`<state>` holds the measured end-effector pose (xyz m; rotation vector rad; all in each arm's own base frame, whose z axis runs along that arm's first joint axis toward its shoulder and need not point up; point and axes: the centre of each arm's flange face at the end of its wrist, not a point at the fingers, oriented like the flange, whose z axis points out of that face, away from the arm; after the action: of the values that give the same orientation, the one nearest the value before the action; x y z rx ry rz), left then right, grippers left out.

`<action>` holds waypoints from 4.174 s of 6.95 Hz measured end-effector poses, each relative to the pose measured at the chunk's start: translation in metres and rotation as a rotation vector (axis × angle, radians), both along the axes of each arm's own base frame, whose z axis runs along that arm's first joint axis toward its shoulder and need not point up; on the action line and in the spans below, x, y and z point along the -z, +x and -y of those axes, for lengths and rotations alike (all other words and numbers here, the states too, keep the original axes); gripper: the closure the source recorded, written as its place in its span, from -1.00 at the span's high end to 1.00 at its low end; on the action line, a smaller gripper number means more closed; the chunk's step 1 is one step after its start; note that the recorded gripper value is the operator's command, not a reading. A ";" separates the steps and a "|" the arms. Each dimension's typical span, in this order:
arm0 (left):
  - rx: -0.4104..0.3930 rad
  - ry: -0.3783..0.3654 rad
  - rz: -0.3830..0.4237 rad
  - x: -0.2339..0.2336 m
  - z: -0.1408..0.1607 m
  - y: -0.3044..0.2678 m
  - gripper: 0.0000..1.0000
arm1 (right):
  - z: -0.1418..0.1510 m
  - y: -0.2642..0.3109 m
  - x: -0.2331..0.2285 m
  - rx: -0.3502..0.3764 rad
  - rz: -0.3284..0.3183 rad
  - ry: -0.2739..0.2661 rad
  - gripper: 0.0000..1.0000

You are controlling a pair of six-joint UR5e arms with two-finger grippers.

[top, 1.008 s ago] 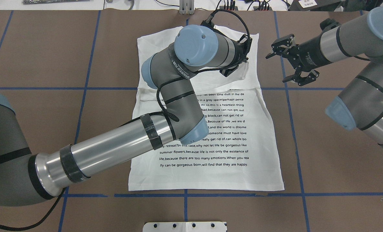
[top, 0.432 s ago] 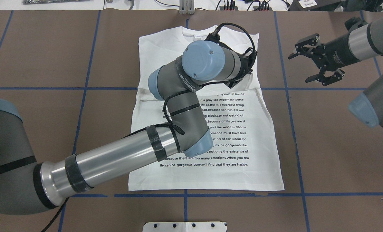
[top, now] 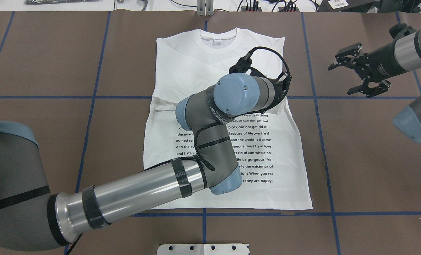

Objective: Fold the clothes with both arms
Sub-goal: 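Grasp the other sleeve with the left gripper and fold it across the shirt, then release the sleeve with the left gripper while the right gripper moves to the hem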

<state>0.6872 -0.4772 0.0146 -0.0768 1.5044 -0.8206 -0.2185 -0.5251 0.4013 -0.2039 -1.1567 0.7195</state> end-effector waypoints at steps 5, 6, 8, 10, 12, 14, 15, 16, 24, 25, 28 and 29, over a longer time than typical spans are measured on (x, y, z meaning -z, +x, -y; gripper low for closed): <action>0.158 0.043 -0.059 0.009 0.021 0.002 -0.55 | 0.000 0.002 -0.005 -0.008 -0.011 0.001 1.00; 0.177 0.042 -0.052 0.003 0.025 0.006 -0.20 | -0.001 0.003 -0.007 -0.009 -0.013 -0.001 1.00; 0.209 0.044 -0.047 0.003 0.032 0.013 0.35 | -0.004 0.004 -0.011 -0.009 -0.016 -0.007 1.00; 0.217 0.049 -0.063 0.017 0.033 0.012 0.35 | -0.007 0.006 -0.012 -0.010 -0.016 -0.009 1.00; 0.203 0.083 -0.070 0.031 0.033 0.003 0.34 | -0.016 -0.006 0.001 0.003 -0.005 0.005 1.00; 0.107 0.164 0.048 0.015 0.038 -0.022 0.34 | -0.055 -0.062 0.020 -0.004 -0.017 0.007 0.97; 0.048 0.213 0.112 -0.013 0.037 -0.055 0.32 | -0.092 -0.095 0.023 -0.015 -0.035 -0.004 0.97; -0.003 0.257 0.166 -0.041 0.030 -0.098 0.32 | -0.136 -0.123 0.020 -0.023 -0.060 -0.012 0.95; -0.051 0.307 0.246 -0.083 0.000 -0.175 0.34 | -0.292 -0.185 -0.021 -0.007 -0.232 -0.104 0.53; -0.051 0.304 0.249 -0.086 0.000 -0.175 0.34 | -0.296 -0.187 -0.023 0.003 -0.237 -0.105 0.53; -0.049 0.301 0.251 -0.089 0.001 -0.175 0.34 | -0.306 -0.195 -0.031 0.029 -0.255 -0.107 0.37; -0.048 0.302 0.251 -0.089 0.001 -0.175 0.34 | -0.307 -0.197 -0.036 0.033 -0.265 -0.109 0.09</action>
<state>0.5125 -0.4780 0.1037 0.2063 1.3664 -0.5356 -0.4154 -0.2181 0.4370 -0.2118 -0.8614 0.7567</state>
